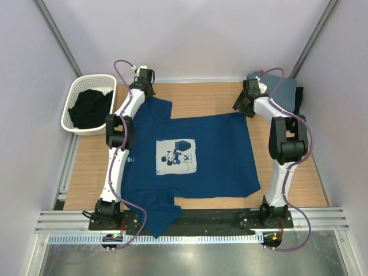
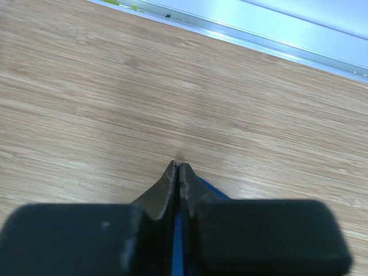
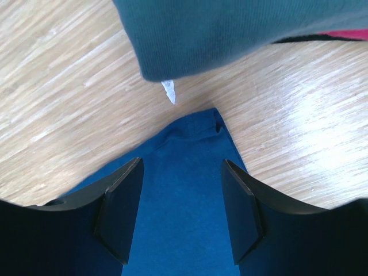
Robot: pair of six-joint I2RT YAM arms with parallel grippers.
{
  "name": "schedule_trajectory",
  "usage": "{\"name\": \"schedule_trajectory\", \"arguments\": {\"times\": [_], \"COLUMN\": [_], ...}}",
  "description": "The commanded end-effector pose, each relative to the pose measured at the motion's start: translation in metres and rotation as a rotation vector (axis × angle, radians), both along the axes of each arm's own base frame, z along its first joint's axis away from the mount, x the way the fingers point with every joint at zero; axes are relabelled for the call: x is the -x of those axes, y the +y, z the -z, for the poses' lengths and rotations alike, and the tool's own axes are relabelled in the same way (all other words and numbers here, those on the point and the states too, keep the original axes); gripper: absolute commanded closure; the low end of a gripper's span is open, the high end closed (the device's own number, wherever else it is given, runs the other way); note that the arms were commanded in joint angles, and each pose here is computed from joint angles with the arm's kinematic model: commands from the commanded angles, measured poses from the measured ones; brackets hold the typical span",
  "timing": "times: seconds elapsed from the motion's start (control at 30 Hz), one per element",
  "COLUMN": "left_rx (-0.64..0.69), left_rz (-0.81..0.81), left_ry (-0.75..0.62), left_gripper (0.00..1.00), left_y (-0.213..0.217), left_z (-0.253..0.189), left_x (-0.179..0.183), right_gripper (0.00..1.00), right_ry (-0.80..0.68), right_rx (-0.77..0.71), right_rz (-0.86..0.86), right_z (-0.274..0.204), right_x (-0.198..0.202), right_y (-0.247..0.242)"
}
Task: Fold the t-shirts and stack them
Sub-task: Fold the tshirt
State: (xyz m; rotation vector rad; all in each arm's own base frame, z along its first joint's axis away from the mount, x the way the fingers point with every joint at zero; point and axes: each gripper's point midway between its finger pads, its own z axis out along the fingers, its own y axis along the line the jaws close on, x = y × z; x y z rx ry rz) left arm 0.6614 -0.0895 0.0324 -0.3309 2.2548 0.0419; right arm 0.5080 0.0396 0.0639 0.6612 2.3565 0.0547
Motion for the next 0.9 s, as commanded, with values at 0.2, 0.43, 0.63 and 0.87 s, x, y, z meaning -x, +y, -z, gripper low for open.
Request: {"name": "schedule_trajectory", "arguments": {"times": [0.2, 0.43, 0.63, 0.87], "left_rx": [0.114, 0.161, 0.160, 0.160], "left_rz": [0.009, 0.063, 0.073, 0.096], "left_ry": [-0.105, -0.118, -0.106, -0.114], "left_gripper": [1.00, 1.00, 1.00, 1.00], "left_y": [0.005, -0.003, -0.004, -0.008], "left_z": [-0.042, -0.051, -0.047, -0.050], "left_x": [-0.020, -0.020, -0.018, -0.019], "right_gripper": [0.38, 0.44, 0.52, 0.55], "right_ry": [-0.012, 0.021, 0.070, 0.096], "right_rx": [0.039, 0.097, 0.133, 0.142], "right_rz": [0.055, 0.051, 0.043, 0.052], "right_z": [-0.014, -0.005, 0.007, 0.019], "right_x": [-0.023, -0.031, -0.028, -0.025], "right_y": [-0.018, -0.025, -0.030, -0.032]}}
